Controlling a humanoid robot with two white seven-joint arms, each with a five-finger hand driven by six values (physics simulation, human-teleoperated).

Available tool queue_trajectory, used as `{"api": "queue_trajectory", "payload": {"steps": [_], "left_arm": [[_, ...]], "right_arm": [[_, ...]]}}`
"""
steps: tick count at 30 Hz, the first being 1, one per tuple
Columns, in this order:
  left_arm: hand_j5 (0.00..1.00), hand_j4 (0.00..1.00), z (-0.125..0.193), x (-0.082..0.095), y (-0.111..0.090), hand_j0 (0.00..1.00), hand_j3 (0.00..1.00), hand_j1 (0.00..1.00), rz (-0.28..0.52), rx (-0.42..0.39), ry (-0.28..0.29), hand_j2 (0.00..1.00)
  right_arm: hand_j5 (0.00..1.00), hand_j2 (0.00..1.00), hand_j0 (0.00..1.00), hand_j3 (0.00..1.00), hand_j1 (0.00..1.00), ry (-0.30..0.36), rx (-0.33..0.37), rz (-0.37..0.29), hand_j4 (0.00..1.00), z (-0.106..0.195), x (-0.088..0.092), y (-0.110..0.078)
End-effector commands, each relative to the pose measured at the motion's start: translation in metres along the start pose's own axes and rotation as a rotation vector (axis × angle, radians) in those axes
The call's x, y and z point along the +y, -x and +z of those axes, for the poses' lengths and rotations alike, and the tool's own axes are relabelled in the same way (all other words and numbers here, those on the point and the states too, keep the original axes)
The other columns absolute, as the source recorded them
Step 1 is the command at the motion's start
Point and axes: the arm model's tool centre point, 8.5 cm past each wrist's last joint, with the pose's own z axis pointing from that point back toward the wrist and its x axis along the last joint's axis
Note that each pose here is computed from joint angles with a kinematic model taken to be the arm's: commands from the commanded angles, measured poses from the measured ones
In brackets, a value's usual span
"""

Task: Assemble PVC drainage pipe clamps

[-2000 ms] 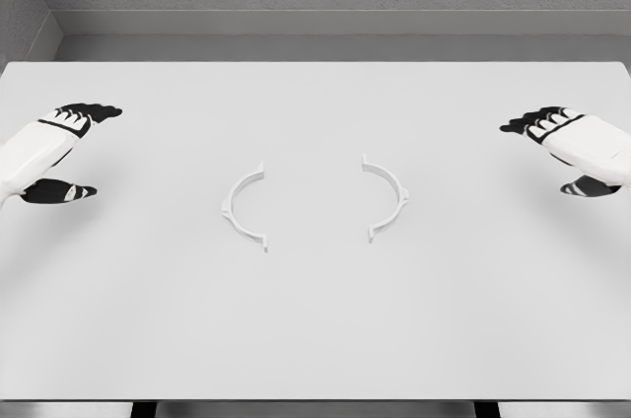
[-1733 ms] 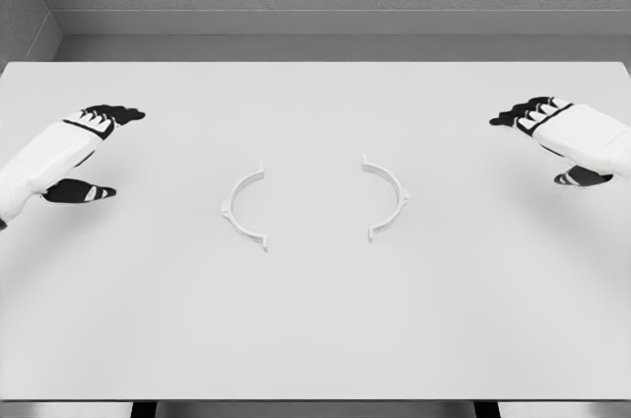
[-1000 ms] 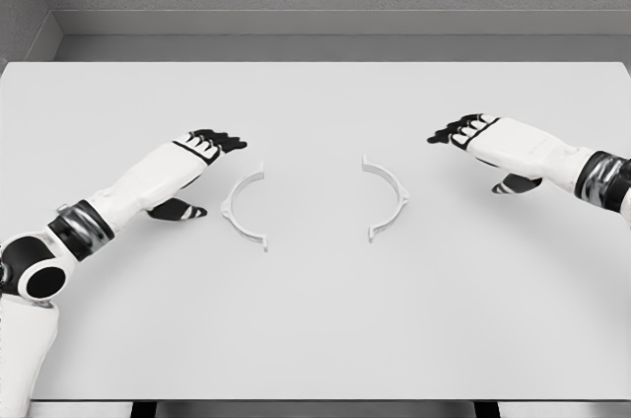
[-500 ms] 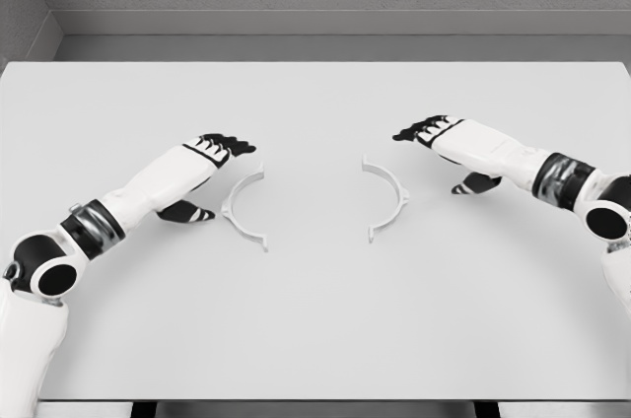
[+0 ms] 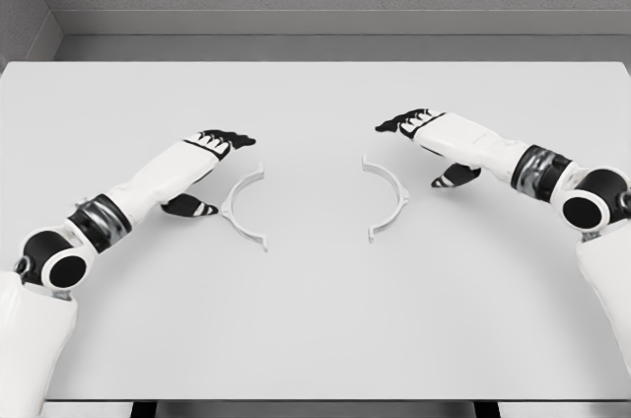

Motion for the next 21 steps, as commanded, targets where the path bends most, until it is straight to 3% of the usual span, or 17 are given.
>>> {"api": "queue_trajectory", "payload": {"steps": [1, 8, 21], "left_arm": [[1.0, 1.0, -0.002, -0.003, 0.0, 1.0, 1.0, 1.0, 0.015, -0.002, 0.003, 1.0], [1.0, 1.0, -0.008, -0.003, -0.002, 1.0, 1.0, 1.0, 0.02, -0.01, 0.002, 1.0], [1.0, 1.0, -0.012, -0.003, -0.012, 1.0, 1.0, 1.0, 0.013, -0.038, 0.0, 1.0]], "right_arm": [[1.0, 1.0, 1.0, 1.0, 1.0, -0.025, 0.0, -0.024, 1.0, -0.004, 0.01, 0.002], [1.0, 1.0, 1.0, 1.0, 1.0, -0.042, -0.027, -0.032, 1.0, -0.014, 0.018, -0.007], [1.0, 1.0, 1.0, 1.0, 1.0, -0.023, -0.053, -0.046, 1.0, -0.021, 0.015, -0.016]]}}
